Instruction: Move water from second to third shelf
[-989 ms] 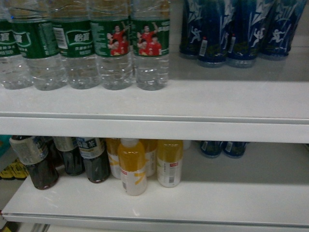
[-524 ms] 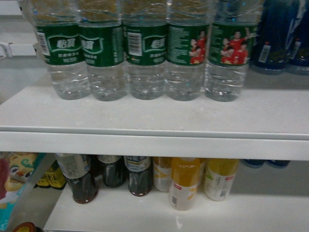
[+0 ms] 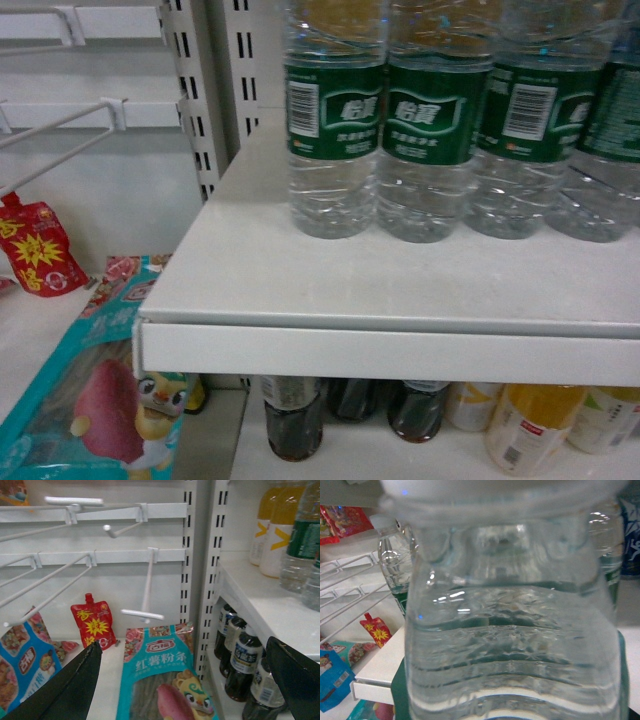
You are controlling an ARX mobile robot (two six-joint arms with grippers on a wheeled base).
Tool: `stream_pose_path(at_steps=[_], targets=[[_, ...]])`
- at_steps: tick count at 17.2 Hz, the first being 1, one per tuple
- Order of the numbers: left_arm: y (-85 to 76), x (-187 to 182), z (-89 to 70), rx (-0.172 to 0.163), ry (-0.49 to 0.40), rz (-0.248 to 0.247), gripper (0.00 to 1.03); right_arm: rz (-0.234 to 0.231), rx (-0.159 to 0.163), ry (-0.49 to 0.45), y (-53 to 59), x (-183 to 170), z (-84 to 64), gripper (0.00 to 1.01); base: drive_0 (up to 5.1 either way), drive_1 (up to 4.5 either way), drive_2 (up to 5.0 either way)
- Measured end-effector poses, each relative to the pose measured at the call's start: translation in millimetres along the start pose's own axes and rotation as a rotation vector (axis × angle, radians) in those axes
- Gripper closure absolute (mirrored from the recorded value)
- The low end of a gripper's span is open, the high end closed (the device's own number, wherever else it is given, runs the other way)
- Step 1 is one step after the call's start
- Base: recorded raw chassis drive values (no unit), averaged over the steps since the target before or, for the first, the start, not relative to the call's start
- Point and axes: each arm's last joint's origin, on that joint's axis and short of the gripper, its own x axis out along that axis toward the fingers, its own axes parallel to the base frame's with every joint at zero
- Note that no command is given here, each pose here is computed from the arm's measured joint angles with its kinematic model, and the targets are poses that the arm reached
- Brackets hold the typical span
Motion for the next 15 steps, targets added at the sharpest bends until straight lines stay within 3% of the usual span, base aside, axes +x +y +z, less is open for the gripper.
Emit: stream_pose_path(at_steps=[5,14,15], targets=[[0.1,0.0,0.0,0.000,0.000,0.002,0.05,0.014,0.000,0.002,0.5,-0.1,0.0,0.58,-3.8,3.20,0.6],[0.0,0.0,-0.2,0.000,0.002,0.000,0.05,0.000,0.000,0.000,0.0,-0.1,0.0,0.58,0.0,0.00,0.0],[0.0,0.0,-0.2,0.000,0.002,0.001,0.05,0.012,-0.009,0.048,-1.0,0.7,0.2,0.58,0.0,0.00,0.0]])
